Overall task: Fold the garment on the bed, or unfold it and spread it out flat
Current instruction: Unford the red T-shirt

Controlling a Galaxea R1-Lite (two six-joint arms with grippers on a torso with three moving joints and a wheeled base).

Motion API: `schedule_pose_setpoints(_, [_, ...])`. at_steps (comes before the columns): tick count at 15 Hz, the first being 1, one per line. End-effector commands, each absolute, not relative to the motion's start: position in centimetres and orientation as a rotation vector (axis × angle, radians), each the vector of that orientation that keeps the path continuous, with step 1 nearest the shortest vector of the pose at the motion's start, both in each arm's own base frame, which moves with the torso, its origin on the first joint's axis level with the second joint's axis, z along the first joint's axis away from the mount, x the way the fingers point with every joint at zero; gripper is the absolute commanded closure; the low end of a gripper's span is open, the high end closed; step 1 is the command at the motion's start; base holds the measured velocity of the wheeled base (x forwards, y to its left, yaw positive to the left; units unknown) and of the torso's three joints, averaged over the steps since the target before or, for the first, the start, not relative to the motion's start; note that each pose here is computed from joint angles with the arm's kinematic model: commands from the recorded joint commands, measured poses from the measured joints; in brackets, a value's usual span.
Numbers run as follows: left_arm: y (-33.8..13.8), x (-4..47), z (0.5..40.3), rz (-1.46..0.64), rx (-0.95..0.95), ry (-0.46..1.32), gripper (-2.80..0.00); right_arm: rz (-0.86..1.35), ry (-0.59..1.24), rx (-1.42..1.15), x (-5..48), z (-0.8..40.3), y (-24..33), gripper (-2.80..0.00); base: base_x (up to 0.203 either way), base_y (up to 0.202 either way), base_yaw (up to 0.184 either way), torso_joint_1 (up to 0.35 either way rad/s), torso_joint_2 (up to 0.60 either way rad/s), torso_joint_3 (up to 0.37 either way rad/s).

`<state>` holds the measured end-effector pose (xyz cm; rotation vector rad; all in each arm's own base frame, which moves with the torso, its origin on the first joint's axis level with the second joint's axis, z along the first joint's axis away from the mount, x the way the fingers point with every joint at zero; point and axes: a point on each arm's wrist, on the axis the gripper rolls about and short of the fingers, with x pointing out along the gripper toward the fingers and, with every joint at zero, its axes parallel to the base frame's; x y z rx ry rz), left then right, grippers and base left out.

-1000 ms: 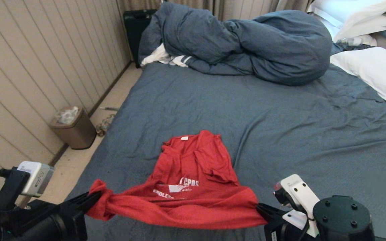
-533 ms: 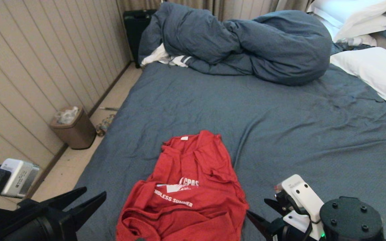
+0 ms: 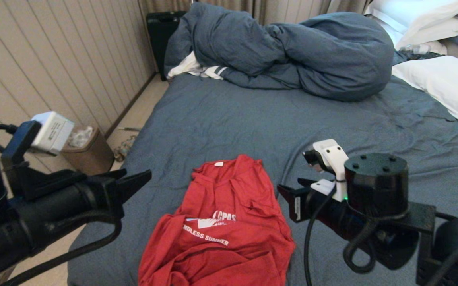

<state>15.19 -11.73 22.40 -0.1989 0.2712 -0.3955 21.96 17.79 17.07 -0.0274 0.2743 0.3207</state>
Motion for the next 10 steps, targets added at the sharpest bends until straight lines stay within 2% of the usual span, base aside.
schedule_pose_setpoints(1, [-14.3,19.4,21.2,-0.353,-0.175,0.345,0.00,0.285,0.285,-0.024,25.4,16.9,18.8,0.00,0.000,0.000,0.000,0.000,0.00,0.000])
schedule_pose_setpoints(7, [-15.1,31.3,18.9,-0.219,-0.216,0.393,0.00,0.222,0.272,0.002,33.7,16.7,20.5,0.00,0.000,0.000,0.000,0.000,0.00,0.000])
schedule_pose_setpoints(10, [-15.9,34.9,15.5,-0.193,-0.190,0.456,0.00,0.208,0.280,0.003,35.8,16.3,20.3,0.00,0.000,0.000,0.000,0.000,0.00,0.000])
